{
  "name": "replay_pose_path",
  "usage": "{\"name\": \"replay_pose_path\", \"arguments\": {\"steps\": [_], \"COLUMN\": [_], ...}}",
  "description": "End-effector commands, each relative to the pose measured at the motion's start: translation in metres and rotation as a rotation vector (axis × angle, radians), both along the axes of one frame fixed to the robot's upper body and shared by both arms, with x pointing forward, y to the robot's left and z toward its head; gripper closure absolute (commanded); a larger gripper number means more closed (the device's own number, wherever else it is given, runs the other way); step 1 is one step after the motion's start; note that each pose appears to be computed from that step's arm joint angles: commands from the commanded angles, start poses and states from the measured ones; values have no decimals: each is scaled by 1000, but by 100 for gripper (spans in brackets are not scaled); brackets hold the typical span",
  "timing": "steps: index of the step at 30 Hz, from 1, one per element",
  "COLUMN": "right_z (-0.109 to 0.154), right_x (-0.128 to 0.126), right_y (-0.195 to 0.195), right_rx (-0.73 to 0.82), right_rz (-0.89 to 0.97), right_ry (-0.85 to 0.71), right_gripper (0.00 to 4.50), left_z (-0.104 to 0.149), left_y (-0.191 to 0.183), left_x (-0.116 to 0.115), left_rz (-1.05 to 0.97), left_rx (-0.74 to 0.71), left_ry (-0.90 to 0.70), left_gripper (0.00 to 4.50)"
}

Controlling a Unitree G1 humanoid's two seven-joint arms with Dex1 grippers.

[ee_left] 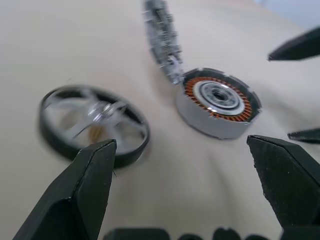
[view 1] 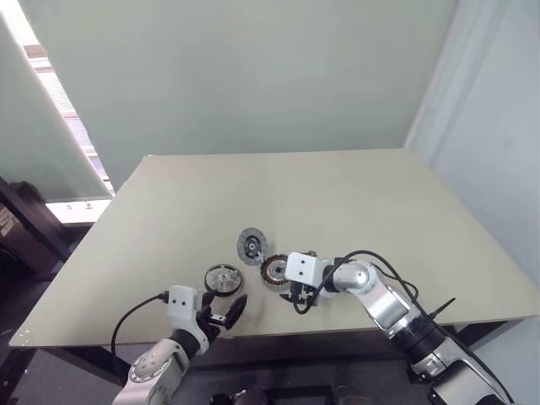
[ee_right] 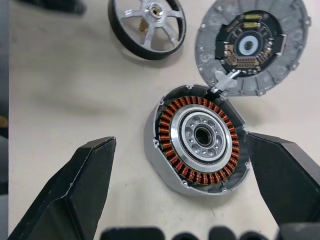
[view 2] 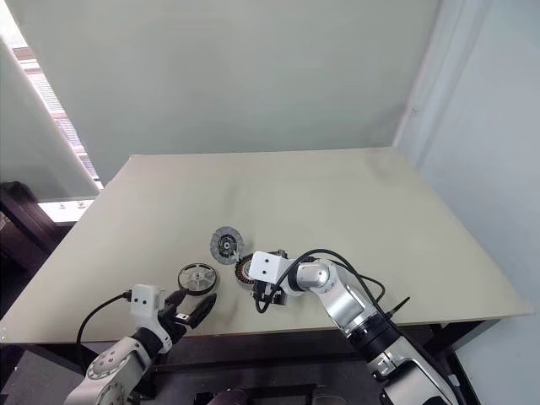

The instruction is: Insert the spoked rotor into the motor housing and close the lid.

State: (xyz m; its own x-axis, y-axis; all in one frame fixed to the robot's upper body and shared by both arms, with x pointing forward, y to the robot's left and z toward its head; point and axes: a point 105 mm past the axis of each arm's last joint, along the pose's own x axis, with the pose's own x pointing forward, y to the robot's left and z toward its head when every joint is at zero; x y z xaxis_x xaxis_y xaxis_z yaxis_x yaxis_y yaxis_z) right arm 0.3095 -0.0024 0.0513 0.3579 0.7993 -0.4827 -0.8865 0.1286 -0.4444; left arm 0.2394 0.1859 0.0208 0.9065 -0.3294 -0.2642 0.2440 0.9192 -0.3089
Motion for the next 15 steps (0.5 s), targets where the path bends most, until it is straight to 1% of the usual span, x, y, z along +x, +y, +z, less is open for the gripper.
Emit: {"name": "replay_pose_path", "arguments": {"steps": [1,8,15], "right_z": [12,-2,-20], "right_x": [-1,2,10], "right_y": [8,9,7], "right_rx": [12,-45,-106], "right_rz": [49,63,43], "right_ry": [-76,-89,-66], "right_gripper": [1,1,1], "left_z": [12,8,7], "left_y": [6,9,5], "left_x": [-3,-6,-4], "left_rz": [44,78,12], "left_rx": [-54,-79,-4], "left_ry": [-16,12,1], "left_gripper": [0,0,0]}}
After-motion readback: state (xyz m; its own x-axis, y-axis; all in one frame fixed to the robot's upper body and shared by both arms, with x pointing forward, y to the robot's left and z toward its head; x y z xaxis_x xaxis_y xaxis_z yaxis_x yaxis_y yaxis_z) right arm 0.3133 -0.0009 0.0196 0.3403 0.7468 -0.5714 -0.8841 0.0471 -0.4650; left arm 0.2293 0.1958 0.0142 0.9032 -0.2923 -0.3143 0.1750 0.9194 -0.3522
